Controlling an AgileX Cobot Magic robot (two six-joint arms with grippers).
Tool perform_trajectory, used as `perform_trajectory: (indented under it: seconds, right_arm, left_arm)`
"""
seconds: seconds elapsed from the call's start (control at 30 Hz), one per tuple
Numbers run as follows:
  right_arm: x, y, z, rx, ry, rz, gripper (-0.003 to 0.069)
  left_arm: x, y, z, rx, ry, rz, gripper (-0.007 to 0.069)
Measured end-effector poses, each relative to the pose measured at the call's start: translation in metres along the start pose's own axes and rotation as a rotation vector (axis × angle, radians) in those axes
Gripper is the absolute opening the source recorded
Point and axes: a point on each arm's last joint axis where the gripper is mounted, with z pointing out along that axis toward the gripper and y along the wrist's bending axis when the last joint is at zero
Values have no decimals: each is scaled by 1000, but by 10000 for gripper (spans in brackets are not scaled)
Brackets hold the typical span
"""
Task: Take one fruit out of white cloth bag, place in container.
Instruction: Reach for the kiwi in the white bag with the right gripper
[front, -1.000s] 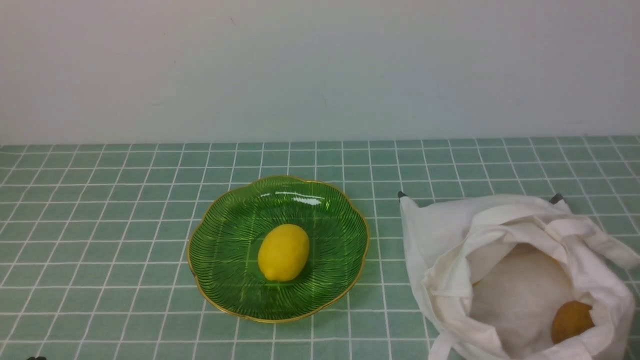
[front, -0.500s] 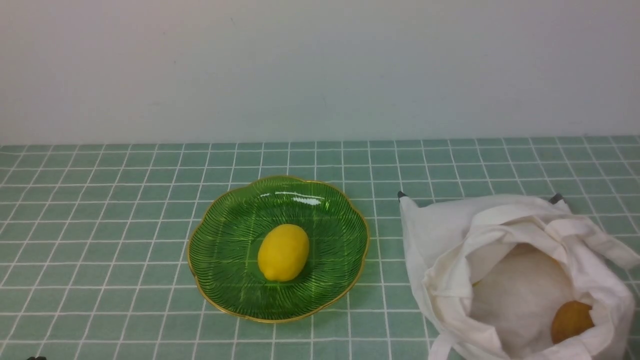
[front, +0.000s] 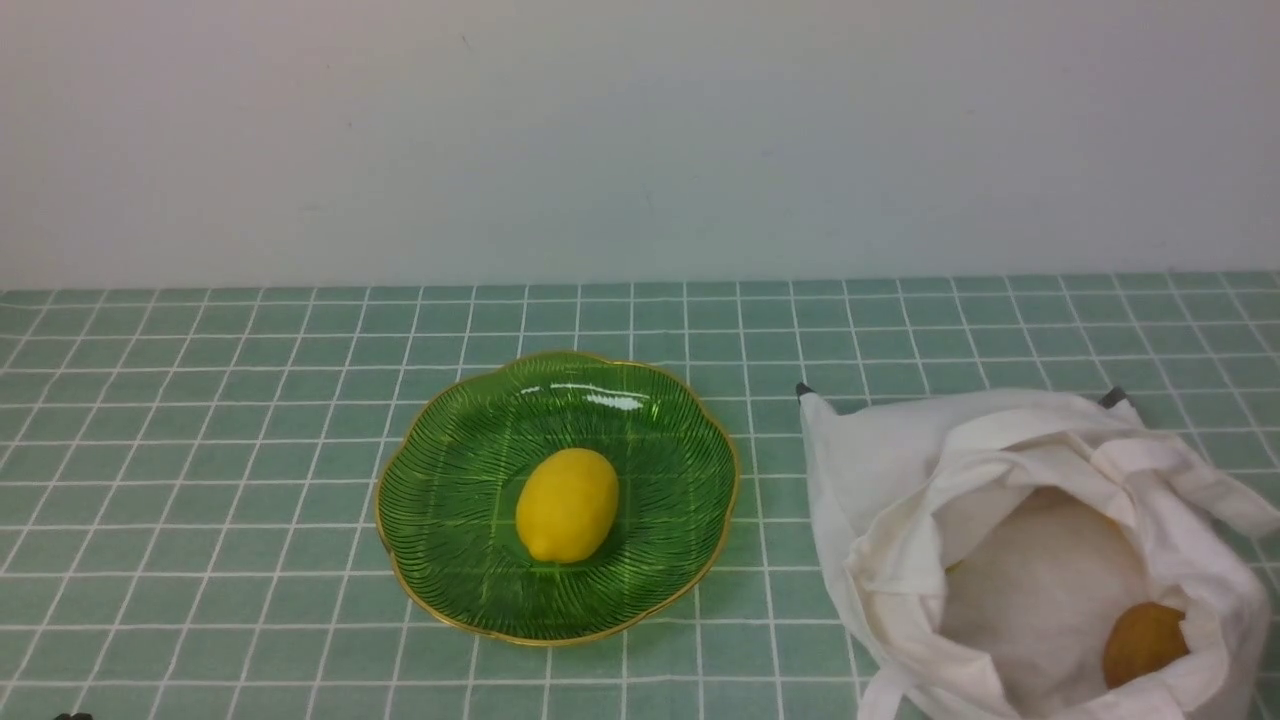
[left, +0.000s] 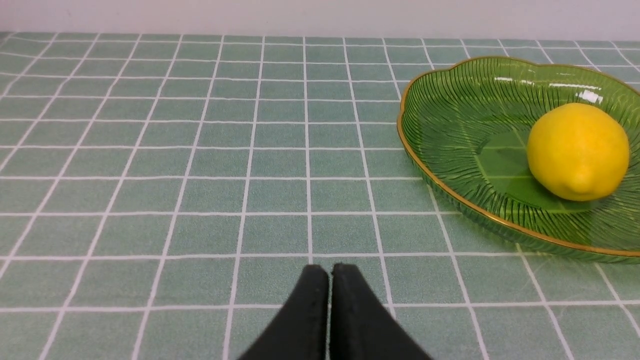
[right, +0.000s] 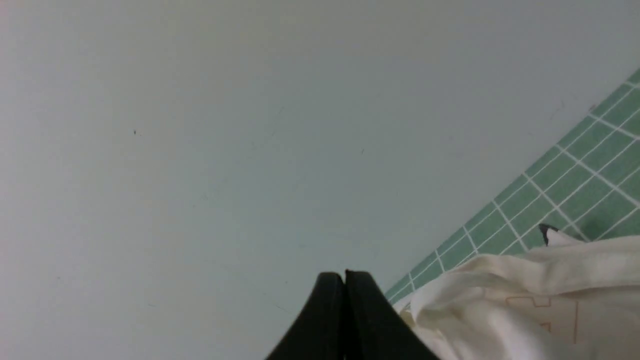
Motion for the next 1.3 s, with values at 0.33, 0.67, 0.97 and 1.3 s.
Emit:
perform_trajectory:
  seconds: [0.33, 0.67, 0.97, 1.3]
  right_arm:
    - [-50, 57, -7, -123, -43, -178, -15]
    - [-61, 92, 82, 104, 810, -626, -15]
    - [-13, 85, 164, 134, 1340, -648, -12]
    - [47, 63, 198, 337, 1431, -804, -10]
  left_arm:
    - [0, 0, 0, 0, 0, 0, -8]
    - [0, 0, 0, 0, 0, 0, -8]
    - [0, 0, 0, 0, 0, 0, -8]
    - [0, 0, 0, 0, 0, 0, -8]
